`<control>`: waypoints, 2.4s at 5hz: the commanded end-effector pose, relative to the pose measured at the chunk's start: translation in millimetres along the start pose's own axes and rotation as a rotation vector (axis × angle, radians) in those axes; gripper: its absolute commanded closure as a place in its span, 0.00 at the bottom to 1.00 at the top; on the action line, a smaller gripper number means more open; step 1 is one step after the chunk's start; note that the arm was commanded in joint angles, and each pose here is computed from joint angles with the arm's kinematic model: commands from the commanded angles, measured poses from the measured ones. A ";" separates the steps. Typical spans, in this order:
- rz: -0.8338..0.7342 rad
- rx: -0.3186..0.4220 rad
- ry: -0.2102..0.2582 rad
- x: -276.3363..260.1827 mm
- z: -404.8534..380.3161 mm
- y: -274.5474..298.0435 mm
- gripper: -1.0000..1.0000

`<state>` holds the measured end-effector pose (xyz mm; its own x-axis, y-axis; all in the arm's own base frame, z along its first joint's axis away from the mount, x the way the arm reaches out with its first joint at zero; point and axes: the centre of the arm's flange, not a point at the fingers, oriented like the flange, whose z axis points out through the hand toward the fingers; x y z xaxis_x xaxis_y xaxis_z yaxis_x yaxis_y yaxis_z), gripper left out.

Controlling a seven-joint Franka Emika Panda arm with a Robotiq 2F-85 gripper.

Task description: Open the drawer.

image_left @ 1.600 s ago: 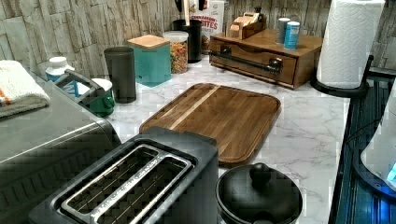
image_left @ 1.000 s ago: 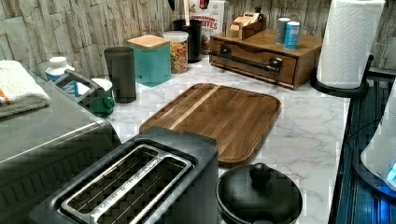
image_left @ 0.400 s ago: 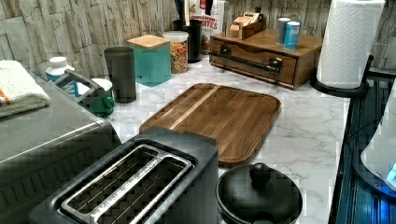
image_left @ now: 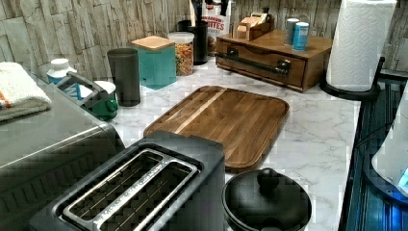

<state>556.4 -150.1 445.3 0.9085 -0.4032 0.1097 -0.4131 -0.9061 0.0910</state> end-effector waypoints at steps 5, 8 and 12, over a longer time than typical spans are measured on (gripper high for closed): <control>-0.084 -0.076 0.043 25.4 91.6 118.6 0.00; -0.124 -0.079 -0.001 19.5 135.0 124.5 0.00; -0.081 -0.063 -0.018 -8.1 181.9 116.9 0.00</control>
<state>519.2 -275.7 298.4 0.9276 -0.3638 0.0849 -0.3733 -0.9100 0.1801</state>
